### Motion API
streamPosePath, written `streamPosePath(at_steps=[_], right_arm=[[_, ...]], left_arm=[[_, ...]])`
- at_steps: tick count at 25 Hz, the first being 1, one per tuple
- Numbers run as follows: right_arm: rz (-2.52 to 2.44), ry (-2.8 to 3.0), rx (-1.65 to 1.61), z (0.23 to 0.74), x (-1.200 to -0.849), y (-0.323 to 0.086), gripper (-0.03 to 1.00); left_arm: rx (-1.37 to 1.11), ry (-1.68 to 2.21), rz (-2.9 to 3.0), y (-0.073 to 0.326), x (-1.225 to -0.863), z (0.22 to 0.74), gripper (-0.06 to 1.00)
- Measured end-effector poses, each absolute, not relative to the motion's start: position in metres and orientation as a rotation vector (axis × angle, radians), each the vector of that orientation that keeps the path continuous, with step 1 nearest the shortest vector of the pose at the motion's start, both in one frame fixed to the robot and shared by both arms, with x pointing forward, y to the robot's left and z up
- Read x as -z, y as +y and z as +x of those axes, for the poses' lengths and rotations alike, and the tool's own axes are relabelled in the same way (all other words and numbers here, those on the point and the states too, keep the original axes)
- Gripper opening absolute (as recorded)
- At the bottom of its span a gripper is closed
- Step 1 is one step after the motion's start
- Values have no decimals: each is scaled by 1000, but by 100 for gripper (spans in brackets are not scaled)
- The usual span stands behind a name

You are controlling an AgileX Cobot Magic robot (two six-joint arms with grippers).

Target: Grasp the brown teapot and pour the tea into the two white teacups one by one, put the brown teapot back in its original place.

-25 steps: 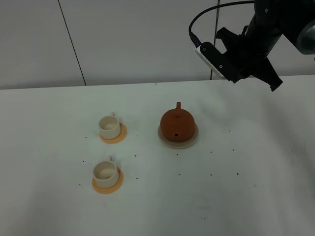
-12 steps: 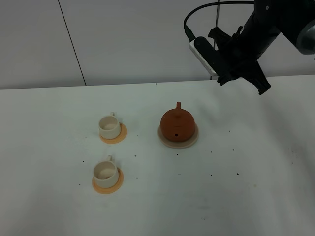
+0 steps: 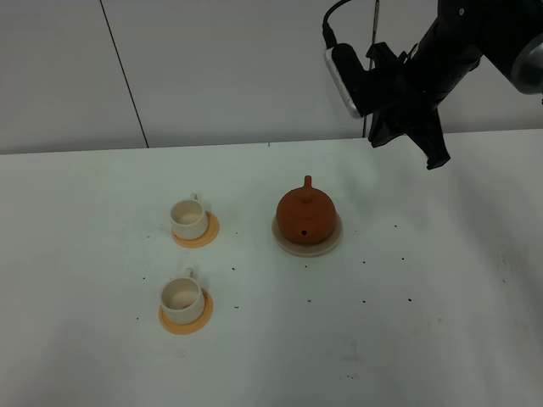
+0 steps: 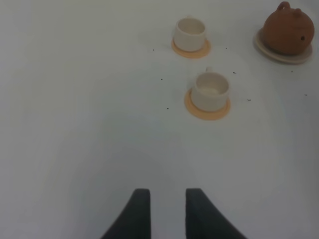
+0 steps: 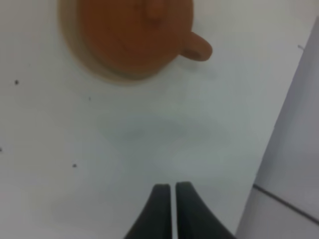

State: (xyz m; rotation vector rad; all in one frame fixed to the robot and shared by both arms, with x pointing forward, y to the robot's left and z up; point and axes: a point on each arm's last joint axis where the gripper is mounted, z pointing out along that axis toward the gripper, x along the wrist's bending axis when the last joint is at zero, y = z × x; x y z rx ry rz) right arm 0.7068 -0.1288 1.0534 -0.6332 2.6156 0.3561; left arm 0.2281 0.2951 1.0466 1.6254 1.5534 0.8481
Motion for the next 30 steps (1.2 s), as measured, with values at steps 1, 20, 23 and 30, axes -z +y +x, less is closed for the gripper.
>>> streamPosePath(at_steps=[1,20,23,30], right_arm=[[-612,2621,-361,707,-1054,-129,0],[-258,2704,-469,706,-1056,-127,2],[-245,2707,-472,706,-1056,-127,2],[-93,2694,-608,706,-1059,-121,2]], left_arm=[[-848,1553,1625,295,-1047,228,24],[-848,1553,1625,295,-1047,228,24],[-848,1553,1625,295,-1047,228,24],[-848,1553,1625,295,-1047,228,24]])
